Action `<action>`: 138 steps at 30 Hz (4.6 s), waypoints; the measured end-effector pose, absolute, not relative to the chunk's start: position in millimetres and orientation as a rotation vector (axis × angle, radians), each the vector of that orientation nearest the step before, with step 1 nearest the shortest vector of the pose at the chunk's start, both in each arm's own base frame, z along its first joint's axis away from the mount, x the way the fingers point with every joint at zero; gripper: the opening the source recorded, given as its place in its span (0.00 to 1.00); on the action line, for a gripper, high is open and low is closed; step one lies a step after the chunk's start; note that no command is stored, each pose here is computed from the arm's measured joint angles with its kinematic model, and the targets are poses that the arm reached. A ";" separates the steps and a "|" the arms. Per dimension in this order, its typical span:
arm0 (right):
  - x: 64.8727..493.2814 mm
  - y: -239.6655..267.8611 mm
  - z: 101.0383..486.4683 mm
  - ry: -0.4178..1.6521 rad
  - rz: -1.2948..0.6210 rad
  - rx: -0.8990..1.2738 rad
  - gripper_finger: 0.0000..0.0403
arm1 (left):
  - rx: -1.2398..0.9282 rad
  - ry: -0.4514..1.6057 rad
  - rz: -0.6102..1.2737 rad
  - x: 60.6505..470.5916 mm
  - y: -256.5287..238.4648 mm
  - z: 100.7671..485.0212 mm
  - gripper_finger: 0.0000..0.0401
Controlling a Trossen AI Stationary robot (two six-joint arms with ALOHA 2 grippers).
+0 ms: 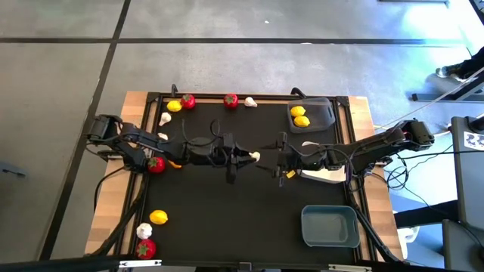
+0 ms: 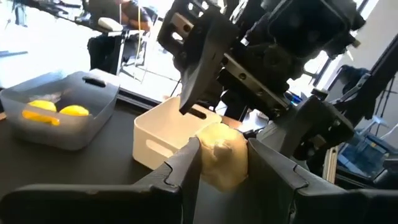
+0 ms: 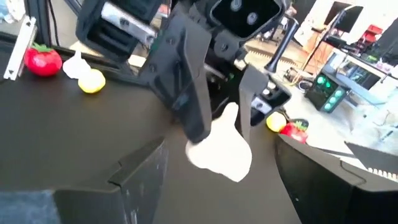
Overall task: Sort produce into baskets
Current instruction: Put the garlic into the white bin, then put the lemon into the black bin
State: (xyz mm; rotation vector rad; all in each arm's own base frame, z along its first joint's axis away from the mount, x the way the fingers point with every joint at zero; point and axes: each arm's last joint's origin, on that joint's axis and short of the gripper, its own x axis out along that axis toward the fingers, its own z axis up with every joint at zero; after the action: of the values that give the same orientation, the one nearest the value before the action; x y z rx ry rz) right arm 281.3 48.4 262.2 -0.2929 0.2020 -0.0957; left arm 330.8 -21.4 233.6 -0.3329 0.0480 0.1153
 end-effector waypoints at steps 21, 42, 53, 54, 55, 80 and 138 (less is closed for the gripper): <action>295.2 50.5 252.2 0.163 -0.125 -0.317 0.59 | -0.293 0.031 0.110 330.9 -22.1 235.5 0.29; 294.9 49.9 251.3 0.176 -0.141 -0.318 0.38 | -0.276 0.040 0.109 330.8 -22.1 235.0 0.45; 262.3 42.6 267.6 0.301 -0.176 -0.237 0.38 | -0.246 0.240 0.183 308.2 -6.5 242.5 0.55; 257.2 41.5 268.8 0.323 -0.179 -0.216 0.38 | -0.245 0.260 0.189 306.5 -5.3 242.0 0.54; 251.8 40.4 269.8 0.347 -0.181 -0.194 0.38 | -0.243 0.277 0.194 305.2 -4.7 241.3 0.54; 147.8 20.7 246.8 0.993 -0.505 0.345 0.38 | -0.215 0.359 0.213 303.1 -3.4 233.2 0.53; 141.6 1.7 167.3 1.039 -0.648 0.469 0.57 | -0.201 0.365 0.210 303.5 -3.8 231.9 0.53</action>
State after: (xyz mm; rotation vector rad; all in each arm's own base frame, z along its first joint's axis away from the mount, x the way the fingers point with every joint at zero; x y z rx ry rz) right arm 141.6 1.7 167.3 0.4686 1.0387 -0.6477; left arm 303.5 -3.8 231.9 -0.2007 0.3655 0.2095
